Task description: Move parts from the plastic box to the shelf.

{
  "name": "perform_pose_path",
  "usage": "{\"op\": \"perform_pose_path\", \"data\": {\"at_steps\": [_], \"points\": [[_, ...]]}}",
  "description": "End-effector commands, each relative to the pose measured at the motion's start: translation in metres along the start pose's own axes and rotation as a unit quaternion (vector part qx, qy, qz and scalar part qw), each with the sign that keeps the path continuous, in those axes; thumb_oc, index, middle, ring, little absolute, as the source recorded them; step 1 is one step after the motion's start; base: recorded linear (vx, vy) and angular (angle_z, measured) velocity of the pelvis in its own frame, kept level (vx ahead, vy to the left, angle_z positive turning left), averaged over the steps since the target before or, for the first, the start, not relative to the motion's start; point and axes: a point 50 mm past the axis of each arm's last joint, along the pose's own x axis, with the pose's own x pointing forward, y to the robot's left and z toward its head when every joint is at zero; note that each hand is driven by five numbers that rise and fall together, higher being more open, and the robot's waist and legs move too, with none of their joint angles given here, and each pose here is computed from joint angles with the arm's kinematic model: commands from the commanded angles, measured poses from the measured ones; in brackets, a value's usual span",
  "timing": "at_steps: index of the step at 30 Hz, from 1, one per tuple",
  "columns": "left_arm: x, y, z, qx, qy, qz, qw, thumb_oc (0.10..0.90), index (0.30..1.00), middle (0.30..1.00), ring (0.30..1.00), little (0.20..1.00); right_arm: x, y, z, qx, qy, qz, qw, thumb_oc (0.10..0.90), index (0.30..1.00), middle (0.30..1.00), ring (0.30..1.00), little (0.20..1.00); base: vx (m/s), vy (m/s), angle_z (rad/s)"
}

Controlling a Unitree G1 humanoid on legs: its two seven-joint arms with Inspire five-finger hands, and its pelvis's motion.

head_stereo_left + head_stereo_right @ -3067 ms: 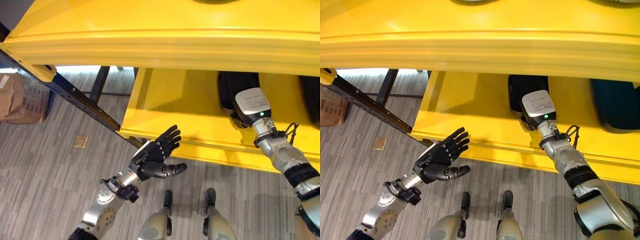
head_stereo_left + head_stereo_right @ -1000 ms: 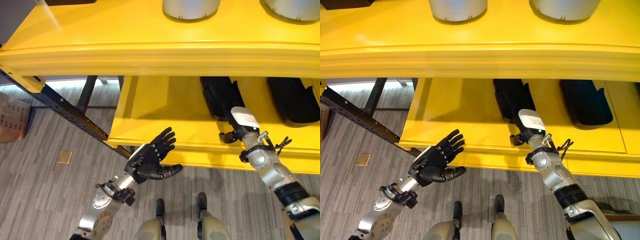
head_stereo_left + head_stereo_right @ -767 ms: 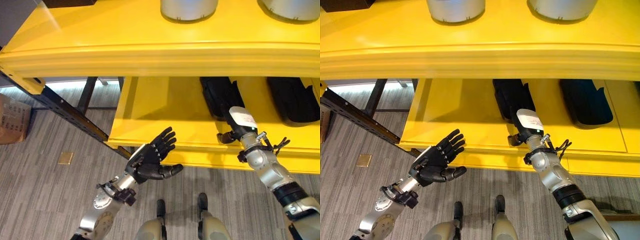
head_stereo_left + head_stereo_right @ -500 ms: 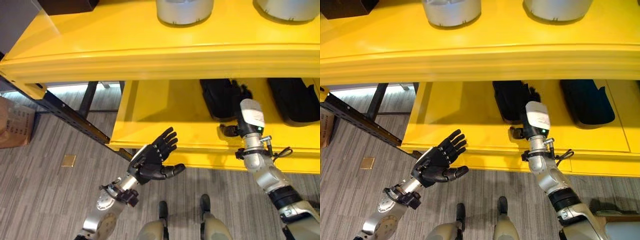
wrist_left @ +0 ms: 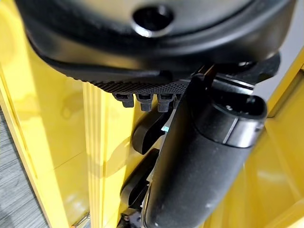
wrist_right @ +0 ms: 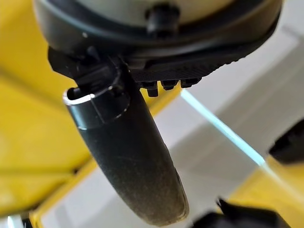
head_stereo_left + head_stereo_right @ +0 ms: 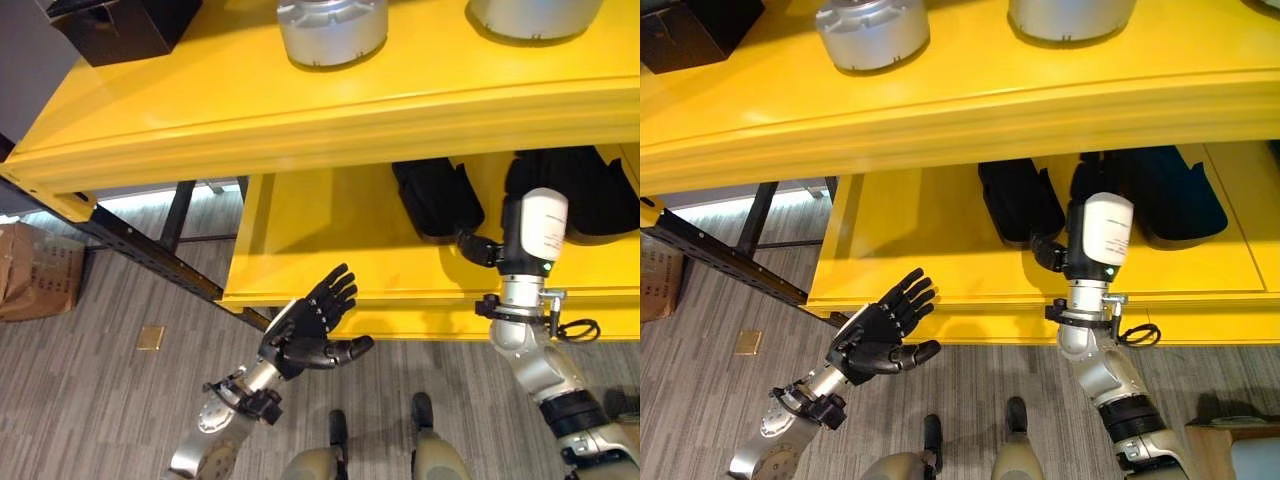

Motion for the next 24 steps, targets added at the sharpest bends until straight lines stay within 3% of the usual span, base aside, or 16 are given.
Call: {"op": "perform_pose_path", "data": {"at_steps": [1,15,24], "points": [[0.012,-0.026,0.029,0.006,-0.11,-0.055,0.992,0.9,1.0,1.0,1.0,1.0,0.027,-0.017,0.018,0.063,-0.03,-0.071,0.995,0.9,1.0,1.0,1.0,1.0,0.0,0.0,0.0],[0.01,-0.023,0.026,0.003,-0.105,-0.051,0.993,0.9,1.0,1.0,1.0,1.0,0.02,0.0,-0.006,0.097,0.054,0.025,0.994,0.9,1.0,1.0,1.0,1.0,0.01,-0.002,0.0],[0.011,-0.024,0.026,0.002,-0.103,-0.054,0.993,0.9,1.0,1.0,1.0,1.0,0.022,0.004,-0.012,0.1,0.08,0.045,0.991,0.9,1.0,1.0,1.0,1.0,0.0,-0.001,0.0]]}}
